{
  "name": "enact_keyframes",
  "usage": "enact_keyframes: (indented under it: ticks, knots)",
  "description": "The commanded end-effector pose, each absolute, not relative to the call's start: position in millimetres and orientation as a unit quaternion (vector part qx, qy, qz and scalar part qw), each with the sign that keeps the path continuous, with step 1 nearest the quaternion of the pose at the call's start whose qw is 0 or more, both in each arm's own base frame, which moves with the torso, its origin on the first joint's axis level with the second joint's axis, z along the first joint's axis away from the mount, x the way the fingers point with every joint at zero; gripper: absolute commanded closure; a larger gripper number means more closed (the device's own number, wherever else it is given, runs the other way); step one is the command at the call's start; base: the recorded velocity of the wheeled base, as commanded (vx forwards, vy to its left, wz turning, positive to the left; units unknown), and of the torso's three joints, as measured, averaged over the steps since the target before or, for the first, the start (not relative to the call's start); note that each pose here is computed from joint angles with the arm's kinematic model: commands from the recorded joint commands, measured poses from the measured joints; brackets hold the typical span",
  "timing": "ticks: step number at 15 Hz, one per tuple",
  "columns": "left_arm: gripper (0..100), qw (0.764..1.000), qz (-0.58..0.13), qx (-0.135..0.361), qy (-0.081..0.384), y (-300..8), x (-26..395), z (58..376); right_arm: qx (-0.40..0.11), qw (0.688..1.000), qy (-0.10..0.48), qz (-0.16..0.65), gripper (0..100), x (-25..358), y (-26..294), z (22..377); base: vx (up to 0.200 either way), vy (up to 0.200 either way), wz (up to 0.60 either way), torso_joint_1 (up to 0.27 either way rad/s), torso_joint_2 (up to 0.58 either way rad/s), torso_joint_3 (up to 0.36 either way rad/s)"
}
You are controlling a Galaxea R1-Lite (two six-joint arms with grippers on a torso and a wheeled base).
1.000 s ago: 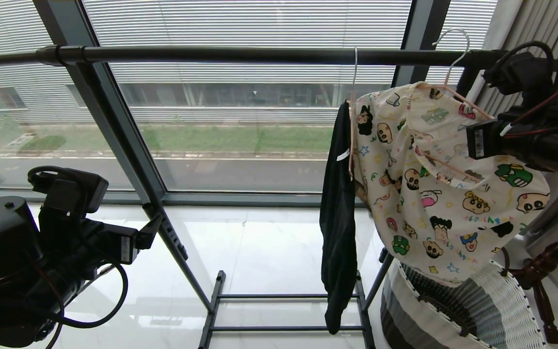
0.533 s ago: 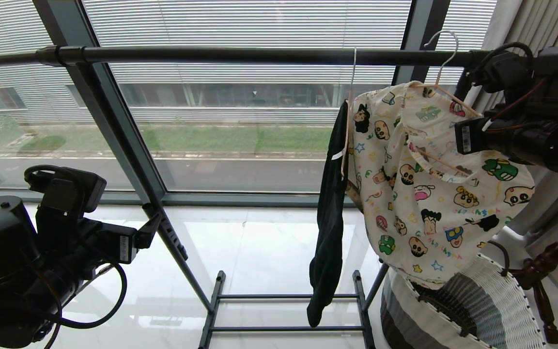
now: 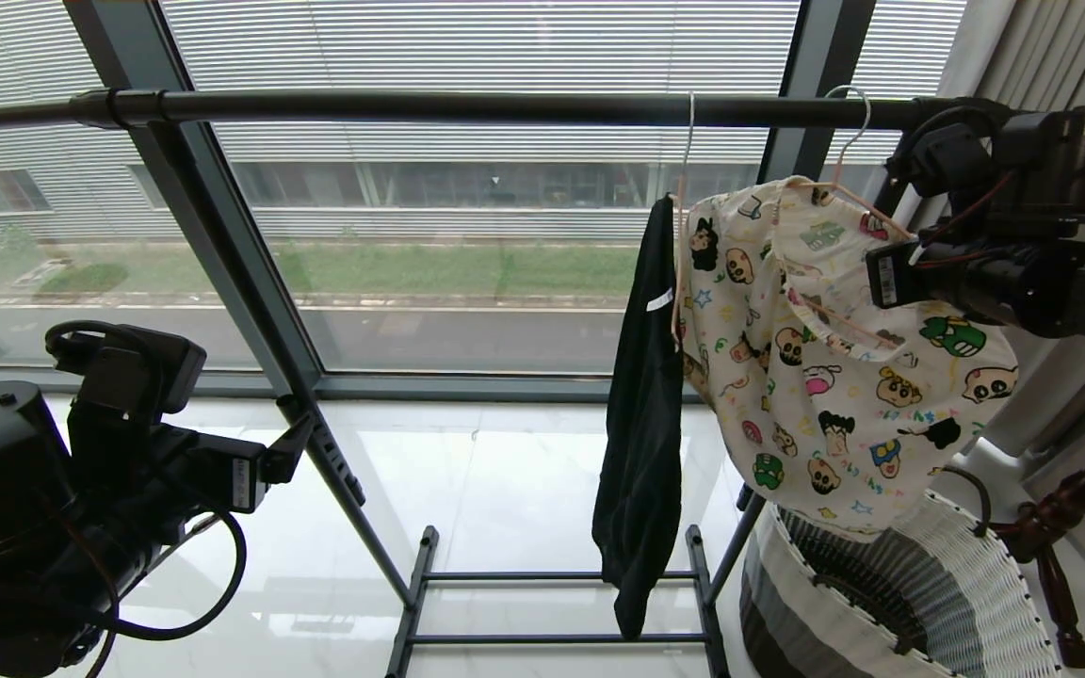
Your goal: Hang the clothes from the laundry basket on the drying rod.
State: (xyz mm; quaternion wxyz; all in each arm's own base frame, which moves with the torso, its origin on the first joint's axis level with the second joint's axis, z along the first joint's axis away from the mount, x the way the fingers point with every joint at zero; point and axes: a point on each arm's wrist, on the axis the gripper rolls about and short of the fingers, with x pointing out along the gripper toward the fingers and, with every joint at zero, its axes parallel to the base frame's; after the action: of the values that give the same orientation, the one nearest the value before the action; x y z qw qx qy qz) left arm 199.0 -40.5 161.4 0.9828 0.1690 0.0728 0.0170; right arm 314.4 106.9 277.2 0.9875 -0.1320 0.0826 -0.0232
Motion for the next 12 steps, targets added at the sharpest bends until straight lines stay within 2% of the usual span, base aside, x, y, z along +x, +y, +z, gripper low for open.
enact_keyframes:
  ticks: [1, 2, 6, 8, 10, 12]
  knots:
    - [0, 0.983, 0.014, 0.169, 0.073, -42, 198, 161, -0.132, 0.987, 0.084, -0.023, 100, 315, 107, 277, 0.000, 0.000, 0.00, 0.000, 0.00, 0.000]
    - [0, 0.983, 0.013, 0.169, 0.072, -42, 198, 161, -0.132, 0.987, 0.084, -0.022, 0, 314, 107, 277, 0.000, 0.000, 0.00, 0.000, 0.00, 0.000]
    - [0, 0.984, 0.013, 0.164, 0.066, -42, 196, 164, -0.123, 0.990, 0.061, -0.023, 0, 291, 100, 294, 0.000, 0.000, 0.00, 0.000, 0.00, 0.000]
    - [0, 0.984, 0.027, 0.161, 0.072, -33, 181, 159, -0.110, 0.993, 0.034, -0.024, 0, 252, 85, 311, 0.000, 0.000, 0.00, 0.000, 0.00, 0.000]
    - [0, 0.986, 0.046, 0.144, 0.077, -22, 160, 152, -0.069, 0.997, -0.015, -0.031, 0, 205, 67, 334, 0.000, 0.000, 0.00, 0.000, 0.00, 0.000]
    - [0, 0.986, 0.085, 0.123, 0.075, -9, 142, 148, -0.071, 0.996, -0.007, -0.054, 0, 154, 40, 330, 0.000, 0.000, 0.00, 0.000, 0.00, 0.000]
